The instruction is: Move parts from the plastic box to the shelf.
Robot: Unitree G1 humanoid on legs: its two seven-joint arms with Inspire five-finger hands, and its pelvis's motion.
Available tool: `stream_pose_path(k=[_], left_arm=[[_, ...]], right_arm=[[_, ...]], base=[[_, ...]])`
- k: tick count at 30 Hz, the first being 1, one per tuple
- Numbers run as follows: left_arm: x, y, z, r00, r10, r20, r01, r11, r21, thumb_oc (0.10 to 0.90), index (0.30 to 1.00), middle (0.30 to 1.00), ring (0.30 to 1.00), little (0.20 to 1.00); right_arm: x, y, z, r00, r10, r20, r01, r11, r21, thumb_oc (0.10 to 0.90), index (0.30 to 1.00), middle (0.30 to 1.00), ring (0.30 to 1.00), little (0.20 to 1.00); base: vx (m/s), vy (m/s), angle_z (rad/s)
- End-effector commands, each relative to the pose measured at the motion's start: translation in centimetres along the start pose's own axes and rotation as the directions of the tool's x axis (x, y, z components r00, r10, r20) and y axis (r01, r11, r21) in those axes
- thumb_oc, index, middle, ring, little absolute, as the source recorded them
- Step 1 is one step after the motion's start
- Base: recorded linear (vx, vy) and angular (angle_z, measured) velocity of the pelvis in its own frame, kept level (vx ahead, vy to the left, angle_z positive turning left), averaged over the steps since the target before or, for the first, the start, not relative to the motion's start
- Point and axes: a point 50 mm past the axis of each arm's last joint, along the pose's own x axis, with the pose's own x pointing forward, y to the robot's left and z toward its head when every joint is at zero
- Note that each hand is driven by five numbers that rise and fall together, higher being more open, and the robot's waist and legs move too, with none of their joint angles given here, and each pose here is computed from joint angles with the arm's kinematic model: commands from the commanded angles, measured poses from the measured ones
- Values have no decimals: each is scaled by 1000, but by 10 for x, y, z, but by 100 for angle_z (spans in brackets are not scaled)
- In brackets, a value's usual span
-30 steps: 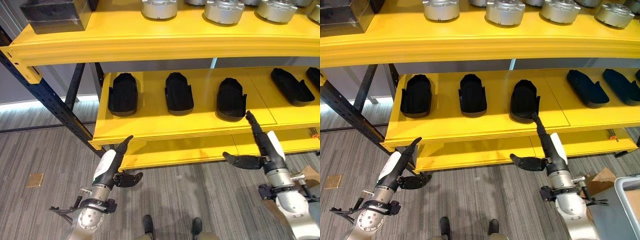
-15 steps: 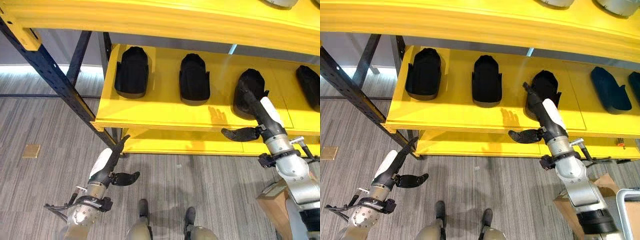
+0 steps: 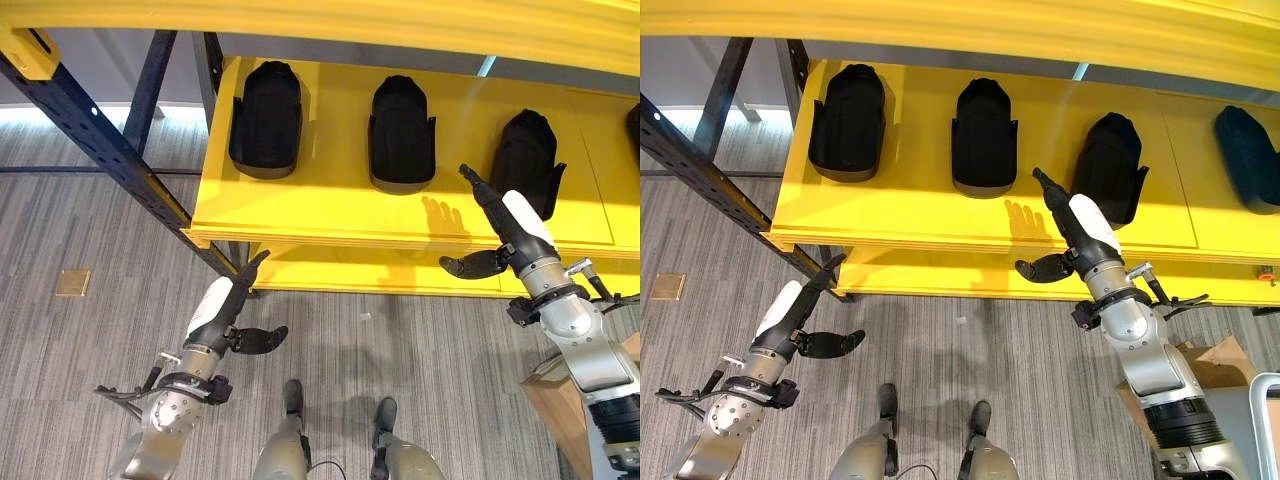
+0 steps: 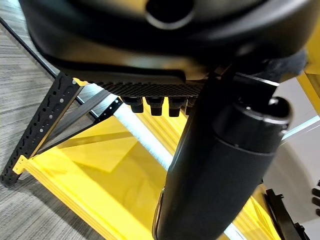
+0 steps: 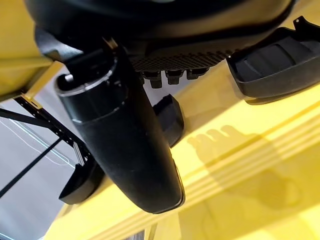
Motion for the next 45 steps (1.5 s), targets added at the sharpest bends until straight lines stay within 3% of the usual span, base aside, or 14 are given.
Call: stream_pose_path(k=[1,17,45], left_arm=[[5,26,31,982,67,179,-73,997,26,900,1000,1000,1000,1000],[10,31,35,976,82,200,-94,994,53,900,1000,1000,1000,1000],[9,29,30,983,56,172,-67,996,61,900,1000,1000,1000,1000]], right_arm=[[22,-24,32,985,-82,154,94,993,-68,900,1000,1000,1000,1000],[36,-19,21,994,-77,79,87,986,-144,900,1000,1000,1000,1000],[36,-45,1,987,-161,-17,151,953,-262,900,1000,1000,1000,1000]], base=[[0,0,0],[-25,2,0],[-10,2,-1]])
